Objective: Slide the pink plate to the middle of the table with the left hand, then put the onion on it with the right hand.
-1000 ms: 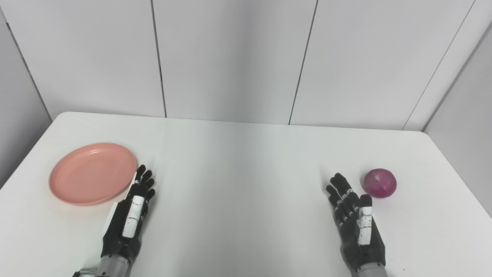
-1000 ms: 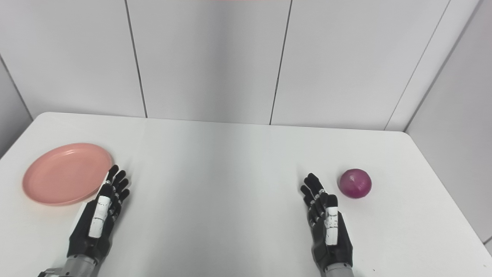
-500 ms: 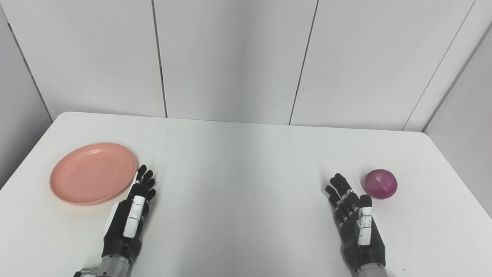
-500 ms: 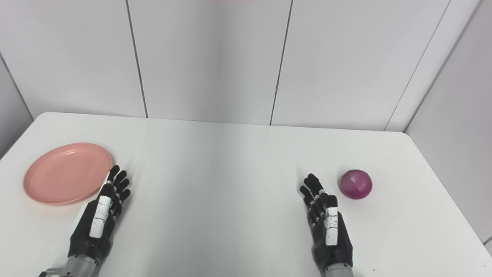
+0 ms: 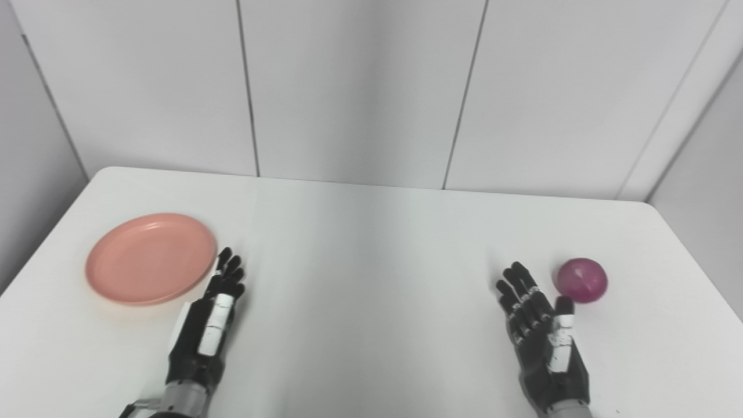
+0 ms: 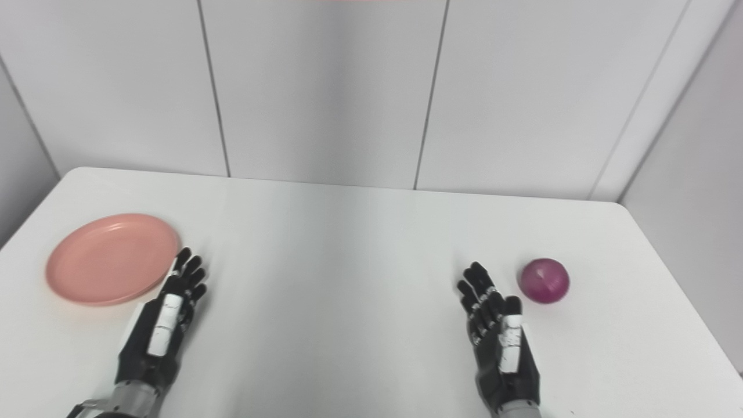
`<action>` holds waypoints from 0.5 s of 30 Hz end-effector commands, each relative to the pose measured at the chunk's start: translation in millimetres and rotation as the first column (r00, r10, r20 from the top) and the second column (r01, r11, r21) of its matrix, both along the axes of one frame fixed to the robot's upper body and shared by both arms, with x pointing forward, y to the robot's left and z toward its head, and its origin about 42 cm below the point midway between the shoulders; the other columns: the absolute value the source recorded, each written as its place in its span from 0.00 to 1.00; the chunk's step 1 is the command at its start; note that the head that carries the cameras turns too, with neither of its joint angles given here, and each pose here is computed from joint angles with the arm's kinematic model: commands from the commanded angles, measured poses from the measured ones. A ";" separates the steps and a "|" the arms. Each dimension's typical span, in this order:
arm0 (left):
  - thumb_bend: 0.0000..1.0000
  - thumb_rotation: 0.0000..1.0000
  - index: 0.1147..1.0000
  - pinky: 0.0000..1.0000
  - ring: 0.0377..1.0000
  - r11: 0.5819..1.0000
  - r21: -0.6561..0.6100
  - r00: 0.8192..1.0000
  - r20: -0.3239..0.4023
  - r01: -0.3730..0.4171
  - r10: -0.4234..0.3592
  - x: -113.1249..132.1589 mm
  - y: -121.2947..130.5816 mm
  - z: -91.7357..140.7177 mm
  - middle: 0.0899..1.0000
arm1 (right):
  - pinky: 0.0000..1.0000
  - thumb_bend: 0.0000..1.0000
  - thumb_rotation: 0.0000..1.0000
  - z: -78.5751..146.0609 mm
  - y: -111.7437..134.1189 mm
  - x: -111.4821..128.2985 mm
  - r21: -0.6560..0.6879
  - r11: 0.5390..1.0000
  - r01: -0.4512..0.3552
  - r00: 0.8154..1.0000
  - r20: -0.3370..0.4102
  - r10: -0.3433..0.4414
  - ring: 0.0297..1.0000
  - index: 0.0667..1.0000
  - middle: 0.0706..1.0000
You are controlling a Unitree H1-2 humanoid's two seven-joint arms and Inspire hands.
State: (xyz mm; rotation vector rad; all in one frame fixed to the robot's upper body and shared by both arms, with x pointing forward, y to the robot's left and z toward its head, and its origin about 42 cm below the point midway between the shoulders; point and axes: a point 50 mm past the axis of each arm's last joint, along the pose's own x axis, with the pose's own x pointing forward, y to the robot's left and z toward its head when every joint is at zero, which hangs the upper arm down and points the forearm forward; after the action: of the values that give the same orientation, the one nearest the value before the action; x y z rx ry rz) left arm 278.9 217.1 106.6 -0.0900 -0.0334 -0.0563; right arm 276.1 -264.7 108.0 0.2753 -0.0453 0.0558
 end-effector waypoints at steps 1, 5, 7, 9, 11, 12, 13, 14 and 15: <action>0.82 0.89 1.00 1.00 1.00 1.000 -0.007 1.000 -0.025 0.002 -0.002 -4.4 -14.8 -9.1 1.00 | 1.00 0.88 0.98 -27.8 -22.0 -17.9 -0.004 1.000 0.020 0.995 -0.095 -0.020 0.96 0.95 0.95; 0.83 0.89 1.00 1.00 1.00 1.000 0.001 1.000 -0.022 0.003 -0.003 -4.4 -28.0 -9.3 1.00 | 1.00 0.85 1.00 -28.5 -34.7 -18.0 -0.008 1.000 0.013 0.996 -0.091 -0.014 0.97 0.96 0.97; 0.83 0.89 1.00 1.00 1.00 1.000 -0.003 1.000 -0.024 0.003 -0.003 -3.8 -34.7 -8.9 1.00 | 1.00 0.86 1.00 -28.4 -40.8 -17.8 -0.007 1.000 0.010 0.996 -0.091 -0.011 0.97 0.97 0.97; 0.83 0.89 1.00 1.00 1.00 1.000 -0.007 1.000 -0.025 -0.001 0.001 -3.1 -40.1 -8.6 1.00 | 1.00 0.85 1.00 -28.3 -45.3 -17.9 0.006 1.000 0.010 0.996 -0.092 -0.009 0.97 0.98 0.97; 0.85 0.89 1.00 1.00 1.00 1.000 -0.010 1.000 -0.023 -0.005 0.004 -2.4 -44.9 -8.4 1.00 | 1.00 0.84 1.00 -28.4 -49.2 -17.6 0.011 1.000 0.010 0.995 -0.095 -0.009 0.97 0.98 0.98; 0.84 0.89 1.00 1.00 1.00 1.000 -0.013 1.000 -0.022 -0.003 0.003 -2.1 -46.5 -8.3 1.00 | 1.00 0.84 1.00 -28.2 -50.4 -17.4 0.014 1.000 0.008 0.995 -0.095 -0.007 0.98 0.99 0.98; 0.85 0.89 1.00 1.00 1.00 1.000 -0.016 1.000 -0.021 -0.002 0.001 -1.8 -47.8 -8.4 1.00 | 1.00 0.84 1.00 -27.8 -51.2 -17.2 0.017 1.000 0.008 0.996 -0.094 -0.006 0.98 0.99 0.98; 0.85 0.89 1.00 1.00 1.00 1.000 -0.018 1.000 -0.020 -0.001 0.000 -1.4 -48.9 -8.8 1.00 | 1.00 0.84 1.00 -27.9 -51.8 -16.9 0.018 1.000 0.008 0.995 -0.095 -0.006 0.98 0.99 0.98; 0.85 0.89 1.00 1.00 1.00 1.000 -0.019 1.000 -0.020 0.000 0.000 -1.1 -49.5 -9.1 1.00 | 1.00 0.84 1.00 -28.0 -52.2 -16.8 0.019 1.000 0.009 0.995 -0.096 -0.007 0.98 0.98 0.98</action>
State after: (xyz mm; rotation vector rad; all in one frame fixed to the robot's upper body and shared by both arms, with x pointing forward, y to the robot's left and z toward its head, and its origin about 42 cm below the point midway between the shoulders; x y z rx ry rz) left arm 279.5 182.3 105.7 -0.0899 -0.0350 -0.0286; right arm 277.0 -307.4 109.0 0.2782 -0.0491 0.0648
